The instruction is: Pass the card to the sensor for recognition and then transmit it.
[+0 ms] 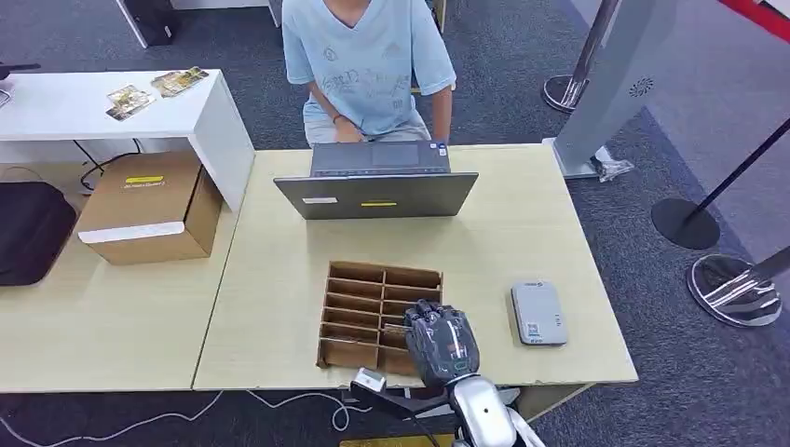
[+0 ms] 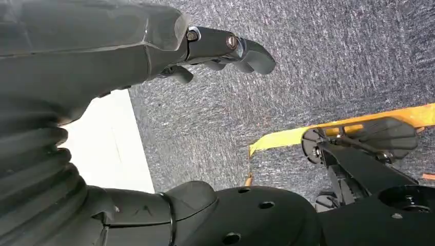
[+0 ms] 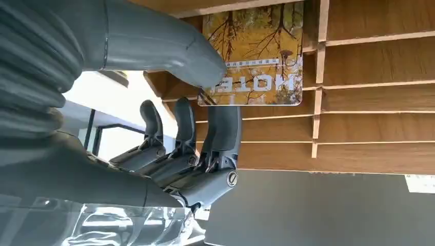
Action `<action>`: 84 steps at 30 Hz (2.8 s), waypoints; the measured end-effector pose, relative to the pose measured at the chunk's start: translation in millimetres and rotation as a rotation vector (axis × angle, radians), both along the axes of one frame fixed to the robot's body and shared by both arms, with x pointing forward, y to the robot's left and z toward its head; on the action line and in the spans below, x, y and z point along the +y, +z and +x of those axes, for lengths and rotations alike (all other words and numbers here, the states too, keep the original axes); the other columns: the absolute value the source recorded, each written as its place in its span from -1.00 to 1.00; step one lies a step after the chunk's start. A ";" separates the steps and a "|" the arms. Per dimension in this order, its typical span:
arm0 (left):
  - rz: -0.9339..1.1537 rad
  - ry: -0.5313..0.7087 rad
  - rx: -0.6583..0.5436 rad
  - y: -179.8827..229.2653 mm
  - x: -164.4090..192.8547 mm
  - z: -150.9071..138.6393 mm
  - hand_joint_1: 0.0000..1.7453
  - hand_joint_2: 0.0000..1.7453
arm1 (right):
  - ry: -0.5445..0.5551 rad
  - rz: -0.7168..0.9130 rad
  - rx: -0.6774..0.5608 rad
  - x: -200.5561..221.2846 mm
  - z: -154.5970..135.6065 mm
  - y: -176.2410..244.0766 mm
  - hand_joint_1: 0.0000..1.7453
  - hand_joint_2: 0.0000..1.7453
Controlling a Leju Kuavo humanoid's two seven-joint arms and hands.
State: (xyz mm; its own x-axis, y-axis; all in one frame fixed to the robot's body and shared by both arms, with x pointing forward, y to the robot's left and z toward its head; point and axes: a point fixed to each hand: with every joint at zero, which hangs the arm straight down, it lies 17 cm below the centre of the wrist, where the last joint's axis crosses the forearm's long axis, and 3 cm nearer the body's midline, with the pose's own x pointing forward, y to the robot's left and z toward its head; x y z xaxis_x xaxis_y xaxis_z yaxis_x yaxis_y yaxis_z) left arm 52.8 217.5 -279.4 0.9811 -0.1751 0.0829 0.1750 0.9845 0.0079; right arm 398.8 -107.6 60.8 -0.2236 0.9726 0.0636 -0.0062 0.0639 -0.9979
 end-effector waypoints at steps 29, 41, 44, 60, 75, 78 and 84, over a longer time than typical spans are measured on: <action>0.006 -0.030 0.000 -0.4 3.4 -1.3 -1.00 1.00 | 0.118 0.445 0.147 23.7 -12.2 1.7 1.00 1.00; 0.012 -0.045 0.000 -0.8 6.2 -1.9 -1.00 1.00 | 0.161 0.678 0.194 26.6 -16.5 17.6 1.00 1.00; 0.012 -0.046 0.000 -0.8 6.3 -2.0 -1.00 1.00 | 0.179 0.745 0.206 27.9 -17.6 22.6 1.00 1.00; 0.013 -0.061 0.001 -0.8 6.7 -2.4 -1.00 1.00 | 0.323 1.107 0.220 22.9 -23.9 72.0 1.00 1.00; 0.005 -0.086 -0.017 -0.4 4.8 0.1 -1.00 1.00 | 0.455 1.151 0.017 16.9 6.1 156.7 1.00 1.00; 0.006 -0.095 -0.018 -0.3 4.7 0.6 -1.00 1.00 | 0.484 1.170 -0.025 16.1 21.6 181.7 1.00 1.00; 0.007 -0.127 -0.027 -0.2 4.3 1.9 -1.00 1.00 | 0.520 1.205 -0.083 15.5 47.5 221.7 1.00 1.00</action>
State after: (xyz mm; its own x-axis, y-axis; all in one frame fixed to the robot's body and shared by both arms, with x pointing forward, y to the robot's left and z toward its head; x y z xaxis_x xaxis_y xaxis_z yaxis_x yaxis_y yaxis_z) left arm 54.8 221.8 -279.5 0.9483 -0.2986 0.1072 0.2981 0.9543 0.0213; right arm 446.3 -92.2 282.5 -0.5975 0.1158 0.7934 -0.2414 0.9176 -0.3157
